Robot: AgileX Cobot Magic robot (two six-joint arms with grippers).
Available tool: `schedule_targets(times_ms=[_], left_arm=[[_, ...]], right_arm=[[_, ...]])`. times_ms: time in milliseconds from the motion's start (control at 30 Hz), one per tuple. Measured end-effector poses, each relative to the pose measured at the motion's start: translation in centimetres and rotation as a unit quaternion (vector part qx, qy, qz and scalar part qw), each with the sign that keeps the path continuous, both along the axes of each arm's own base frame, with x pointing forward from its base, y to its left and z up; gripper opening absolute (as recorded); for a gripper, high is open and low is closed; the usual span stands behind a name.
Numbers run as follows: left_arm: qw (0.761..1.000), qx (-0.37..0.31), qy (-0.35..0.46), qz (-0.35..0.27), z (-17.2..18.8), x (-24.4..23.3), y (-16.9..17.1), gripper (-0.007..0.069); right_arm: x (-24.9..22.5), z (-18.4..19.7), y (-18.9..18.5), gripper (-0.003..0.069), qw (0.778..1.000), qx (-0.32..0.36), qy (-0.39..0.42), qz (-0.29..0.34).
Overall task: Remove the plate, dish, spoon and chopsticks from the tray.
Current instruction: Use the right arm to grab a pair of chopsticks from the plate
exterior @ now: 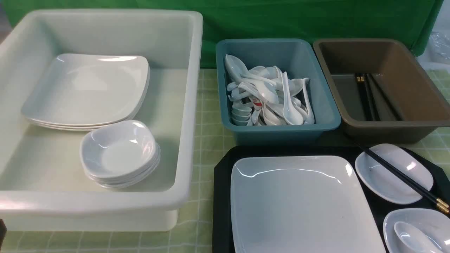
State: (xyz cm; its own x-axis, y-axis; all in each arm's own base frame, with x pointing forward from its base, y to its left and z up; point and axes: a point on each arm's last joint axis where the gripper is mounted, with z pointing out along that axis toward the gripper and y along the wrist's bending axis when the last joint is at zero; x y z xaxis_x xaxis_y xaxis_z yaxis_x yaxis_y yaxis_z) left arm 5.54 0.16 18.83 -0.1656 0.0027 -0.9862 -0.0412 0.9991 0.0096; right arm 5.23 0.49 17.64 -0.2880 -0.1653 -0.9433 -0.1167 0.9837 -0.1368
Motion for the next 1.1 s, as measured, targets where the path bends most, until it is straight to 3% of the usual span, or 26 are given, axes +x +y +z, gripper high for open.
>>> schedule_targets(times_ms=[500,567,667,800,967,1100], left_arm=[[1.0,-0.013,-0.023,0.002,0.4,0.1,0.0,0.0023],[0.992,-0.112,-0.059,0.007,1.0,0.1,-0.1,0.0023],[0.959,-0.266,-0.096,0.016,1.6,0.1,-0.1,0.0023],[0.916,-0.379,-0.131,0.026,2.2,0.1,0.2,0.0023],[0.91,-0.388,-0.141,0.017,3.6,-0.1,0.1,0.0023],[0.946,-0.304,-0.113,-0.013,7.8,-0.1,-0.5,0.0023]], right_arm=[[0.0,0.0,0.0,0.0248,1.0,0.0,0.0,0.0],[0.0,0.0,0.0,0.0248,1.0,0.0,0.0,0.0],[0.0,0.0,0.0,0.0248,1.0,0.0,0.0,0.0],[0.0,0.0,0.0,0.0248,1.0,0.0,0.0,0.0],[0.0,0.0,0.0,0.0248,1.0,0.0,0.0,0.0],[0.0,0.0,0.0,0.0248,1.0,0.0,0.0,0.0]])
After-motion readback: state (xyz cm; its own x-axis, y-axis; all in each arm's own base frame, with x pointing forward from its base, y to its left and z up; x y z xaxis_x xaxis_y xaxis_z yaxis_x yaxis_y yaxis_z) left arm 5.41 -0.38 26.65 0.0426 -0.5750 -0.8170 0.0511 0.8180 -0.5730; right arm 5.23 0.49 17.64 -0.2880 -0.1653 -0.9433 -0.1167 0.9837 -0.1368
